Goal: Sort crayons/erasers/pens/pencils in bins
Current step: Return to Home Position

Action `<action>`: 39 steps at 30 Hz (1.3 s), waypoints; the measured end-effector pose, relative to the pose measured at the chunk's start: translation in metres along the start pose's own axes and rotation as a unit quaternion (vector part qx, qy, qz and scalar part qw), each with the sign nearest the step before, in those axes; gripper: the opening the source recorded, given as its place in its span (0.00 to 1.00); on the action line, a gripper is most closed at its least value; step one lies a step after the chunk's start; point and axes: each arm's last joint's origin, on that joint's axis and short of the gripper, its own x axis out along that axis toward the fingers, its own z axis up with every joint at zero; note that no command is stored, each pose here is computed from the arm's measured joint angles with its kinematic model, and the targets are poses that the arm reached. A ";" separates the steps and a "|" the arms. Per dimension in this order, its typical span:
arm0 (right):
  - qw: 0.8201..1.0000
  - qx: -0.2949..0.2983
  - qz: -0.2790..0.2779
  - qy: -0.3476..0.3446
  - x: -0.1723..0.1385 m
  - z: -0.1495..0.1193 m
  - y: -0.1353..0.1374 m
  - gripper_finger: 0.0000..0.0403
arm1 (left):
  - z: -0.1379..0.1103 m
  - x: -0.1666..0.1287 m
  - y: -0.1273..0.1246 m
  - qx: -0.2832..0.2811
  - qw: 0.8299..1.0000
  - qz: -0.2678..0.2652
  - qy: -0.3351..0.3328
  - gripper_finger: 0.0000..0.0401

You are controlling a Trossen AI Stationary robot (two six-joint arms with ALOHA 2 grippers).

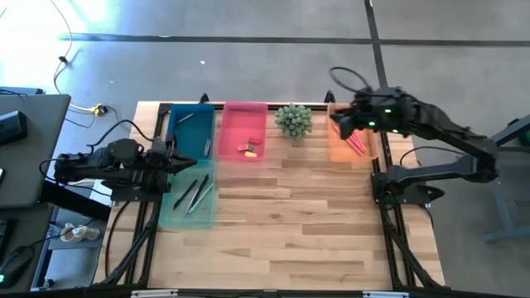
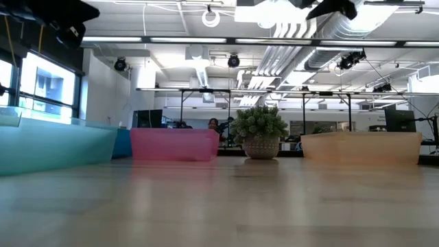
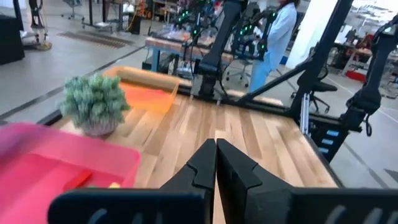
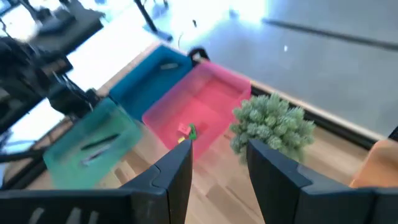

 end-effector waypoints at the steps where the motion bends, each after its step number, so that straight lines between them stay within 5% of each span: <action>1: 1.000 0.000 -0.001 -0.011 -0.007 0.000 -0.002 0.36 | -0.004 0.001 0.001 -0.001 1.000 0.001 0.004 0.00; 22: 0.991 -0.067 -0.026 -0.111 -0.111 -0.029 -0.046 0.36 | -0.067 0.033 0.012 -0.094 0.992 0.002 -0.081 0.00; 29: 0.988 -0.058 0.002 -0.142 -0.098 -0.063 -0.062 0.36 | -0.087 0.038 0.015 -0.143 0.988 0.007 -0.049 0.00; 39: 0.979 -0.059 0.072 -0.184 -0.051 -0.110 -0.075 0.36 | -0.086 0.038 0.015 -0.141 0.988 0.014 -0.056 0.00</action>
